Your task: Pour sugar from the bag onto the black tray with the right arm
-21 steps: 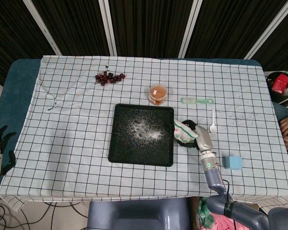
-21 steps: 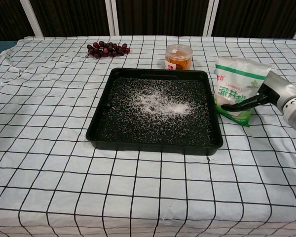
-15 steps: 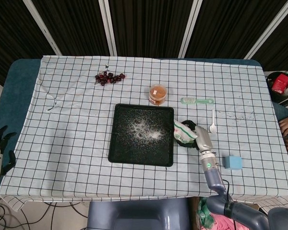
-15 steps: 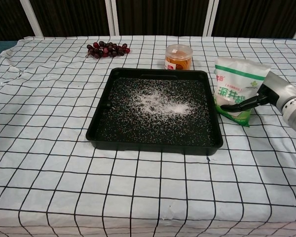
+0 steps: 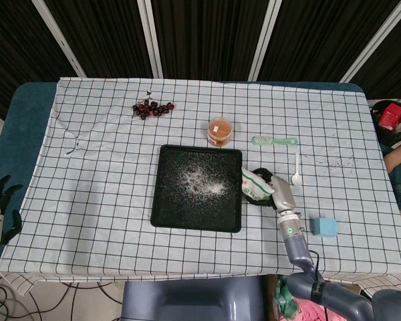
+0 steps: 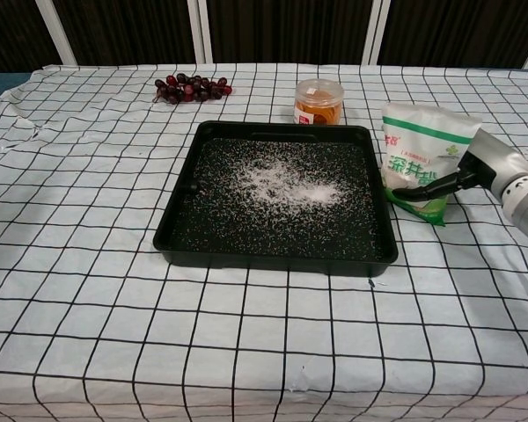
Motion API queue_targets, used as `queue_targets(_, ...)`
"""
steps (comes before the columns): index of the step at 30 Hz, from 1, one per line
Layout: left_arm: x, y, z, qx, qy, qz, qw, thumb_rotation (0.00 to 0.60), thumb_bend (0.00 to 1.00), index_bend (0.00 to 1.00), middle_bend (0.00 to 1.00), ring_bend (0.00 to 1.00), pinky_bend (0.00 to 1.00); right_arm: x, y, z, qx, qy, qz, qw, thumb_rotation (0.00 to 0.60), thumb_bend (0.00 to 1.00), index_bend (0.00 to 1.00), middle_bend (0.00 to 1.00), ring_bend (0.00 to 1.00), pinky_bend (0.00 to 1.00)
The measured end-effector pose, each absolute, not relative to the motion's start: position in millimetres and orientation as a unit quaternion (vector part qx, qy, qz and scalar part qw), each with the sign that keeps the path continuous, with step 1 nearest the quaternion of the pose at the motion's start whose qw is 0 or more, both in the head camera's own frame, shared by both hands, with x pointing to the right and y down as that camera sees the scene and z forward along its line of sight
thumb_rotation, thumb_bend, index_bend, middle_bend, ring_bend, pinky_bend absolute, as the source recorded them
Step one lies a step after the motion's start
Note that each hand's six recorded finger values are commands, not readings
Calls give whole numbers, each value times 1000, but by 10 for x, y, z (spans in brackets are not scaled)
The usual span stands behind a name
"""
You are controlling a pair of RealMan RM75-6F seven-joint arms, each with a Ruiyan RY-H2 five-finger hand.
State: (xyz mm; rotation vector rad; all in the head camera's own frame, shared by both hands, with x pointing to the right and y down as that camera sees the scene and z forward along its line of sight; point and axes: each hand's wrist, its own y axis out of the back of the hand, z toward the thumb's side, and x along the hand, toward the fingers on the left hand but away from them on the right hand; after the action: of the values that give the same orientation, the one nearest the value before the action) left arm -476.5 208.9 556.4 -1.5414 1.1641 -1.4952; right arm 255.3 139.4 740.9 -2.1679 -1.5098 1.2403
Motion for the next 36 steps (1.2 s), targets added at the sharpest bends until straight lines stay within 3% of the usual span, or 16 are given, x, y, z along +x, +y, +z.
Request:
queue_targets(7,-4769,2090,5567,-593,447,-576,341,600,659,200,33,0,0,2548,1413,7428,-740,-511,425,107,600,113,362,282,387,362)
queue_targets(10,-4771,2091,5569,-593,447,-577,340,600,658,200,33,0,0,2549,1422,7440,-740,-509,427,107,600,138,371,315,426,414)
queue_targets(15,-4772,2089,5568,-593,447,-577,340,600,659,200,33,0,0,2556,1422,7459,-737,-508,431,111,600,352,423,406,526,551)
queue_targets(19,-4773,2089,5568,-593,447,-578,339,600,659,200,32,0,0,2563,1411,7465,-733,-511,432,118,600,431,467,449,571,624)
queue_targets(36,-4771,2085,5555,-594,449,-575,338,600,659,200,32,0,0,2592,1122,7162,-746,-505,402,164,600,434,479,440,564,633)
